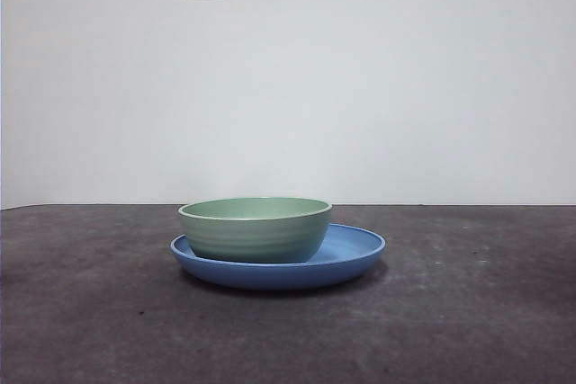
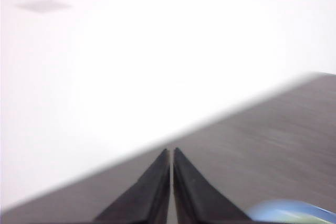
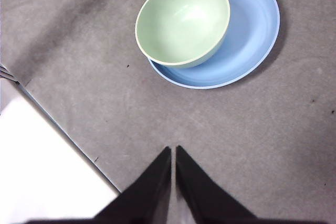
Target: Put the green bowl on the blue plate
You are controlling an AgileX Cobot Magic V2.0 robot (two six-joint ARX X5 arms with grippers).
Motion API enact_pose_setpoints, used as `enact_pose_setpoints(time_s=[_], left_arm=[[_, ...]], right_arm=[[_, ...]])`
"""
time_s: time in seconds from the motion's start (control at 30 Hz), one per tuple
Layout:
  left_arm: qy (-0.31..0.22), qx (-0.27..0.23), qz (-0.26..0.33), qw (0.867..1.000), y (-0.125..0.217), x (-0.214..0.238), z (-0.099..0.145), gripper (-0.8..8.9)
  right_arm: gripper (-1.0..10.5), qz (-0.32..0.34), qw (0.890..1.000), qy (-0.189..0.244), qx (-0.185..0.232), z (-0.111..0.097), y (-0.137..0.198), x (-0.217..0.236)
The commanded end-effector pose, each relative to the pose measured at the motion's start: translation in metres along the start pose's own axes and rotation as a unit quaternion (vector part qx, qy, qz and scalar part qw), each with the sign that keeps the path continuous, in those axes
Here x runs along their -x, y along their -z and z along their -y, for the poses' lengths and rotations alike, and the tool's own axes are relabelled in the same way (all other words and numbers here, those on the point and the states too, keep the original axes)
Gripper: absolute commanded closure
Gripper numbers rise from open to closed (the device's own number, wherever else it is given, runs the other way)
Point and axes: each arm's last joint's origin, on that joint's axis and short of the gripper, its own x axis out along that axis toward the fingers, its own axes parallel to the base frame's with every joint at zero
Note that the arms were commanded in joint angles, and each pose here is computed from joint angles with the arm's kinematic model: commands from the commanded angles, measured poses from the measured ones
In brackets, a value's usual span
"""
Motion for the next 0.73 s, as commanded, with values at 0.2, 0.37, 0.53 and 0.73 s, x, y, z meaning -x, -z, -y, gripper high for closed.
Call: enact_pose_setpoints(time_s=[0.2,0.37,0.53,0.73], left_arm=[[-0.188,-0.006,-0.034,0.982,0.068,0.033,0.008,8.04],[-0.209,-0.001,-0.059,0.976,0.109,0.043,0.016,8.04],[-0.205,0.005,-0.087,0.975,0.14,0.046,0.023,8.04],[-0.194,0.015,-0.138,0.971,0.165,0.049,0.029,8.04]], right_arm=[[9.4,0.006,1.0,-0.003,0.011,-0.002,-0.004,0.002],[9.4,0.006,1.0,-0.003,0.011,-0.002,-0.004,0.002],[9.4,0.006,1.0,-0.003,0.011,-0.002,-0.004,0.002],[9.4,0.006,1.0,-0.003,0.011,-0.002,-0.004,0.002]])
